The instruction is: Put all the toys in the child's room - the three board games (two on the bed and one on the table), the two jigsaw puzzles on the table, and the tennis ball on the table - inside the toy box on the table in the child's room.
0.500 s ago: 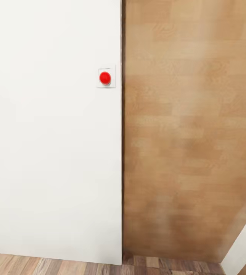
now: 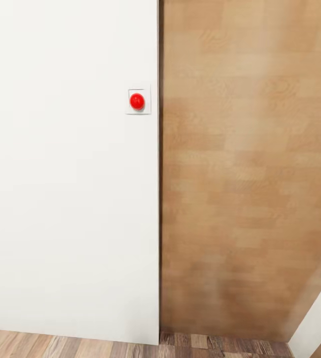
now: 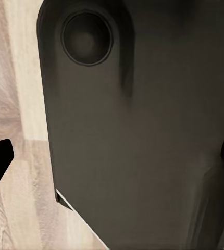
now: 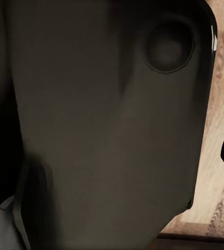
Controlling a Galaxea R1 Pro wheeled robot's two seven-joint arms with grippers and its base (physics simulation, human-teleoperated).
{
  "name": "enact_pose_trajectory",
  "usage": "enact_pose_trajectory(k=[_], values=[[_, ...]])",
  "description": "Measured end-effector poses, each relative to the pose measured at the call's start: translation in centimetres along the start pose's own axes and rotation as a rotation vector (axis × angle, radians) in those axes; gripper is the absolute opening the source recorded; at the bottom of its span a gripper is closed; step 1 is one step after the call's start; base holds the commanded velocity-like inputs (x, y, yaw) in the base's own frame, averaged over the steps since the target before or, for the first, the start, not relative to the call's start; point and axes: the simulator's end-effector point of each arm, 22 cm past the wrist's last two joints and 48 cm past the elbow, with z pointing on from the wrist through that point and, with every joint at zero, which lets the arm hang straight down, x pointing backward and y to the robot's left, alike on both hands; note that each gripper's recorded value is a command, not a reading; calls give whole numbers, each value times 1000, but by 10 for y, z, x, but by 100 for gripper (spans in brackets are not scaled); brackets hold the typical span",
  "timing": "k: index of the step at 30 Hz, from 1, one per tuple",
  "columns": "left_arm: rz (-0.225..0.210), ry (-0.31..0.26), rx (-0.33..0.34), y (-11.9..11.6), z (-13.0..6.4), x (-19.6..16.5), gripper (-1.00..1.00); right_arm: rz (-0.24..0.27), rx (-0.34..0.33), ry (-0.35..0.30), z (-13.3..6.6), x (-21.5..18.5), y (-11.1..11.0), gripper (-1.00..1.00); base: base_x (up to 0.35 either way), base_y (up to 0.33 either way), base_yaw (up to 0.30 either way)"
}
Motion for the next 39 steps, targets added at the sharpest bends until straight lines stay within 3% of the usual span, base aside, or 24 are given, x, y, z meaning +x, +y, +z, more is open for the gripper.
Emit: enact_pose_trajectory(k=[14,33,39], values=[[14,2,0,0,0,0,100,-12,-1,0,0,0,1,100,-4,0,34],[2,1,0,0,0,0,100,-3,-9,0,0,0,8,100,-62,0,267],[5,1,1,-1,-10,1,100,-2,-9,-1,-10,0,8,100,-1,0,285]])
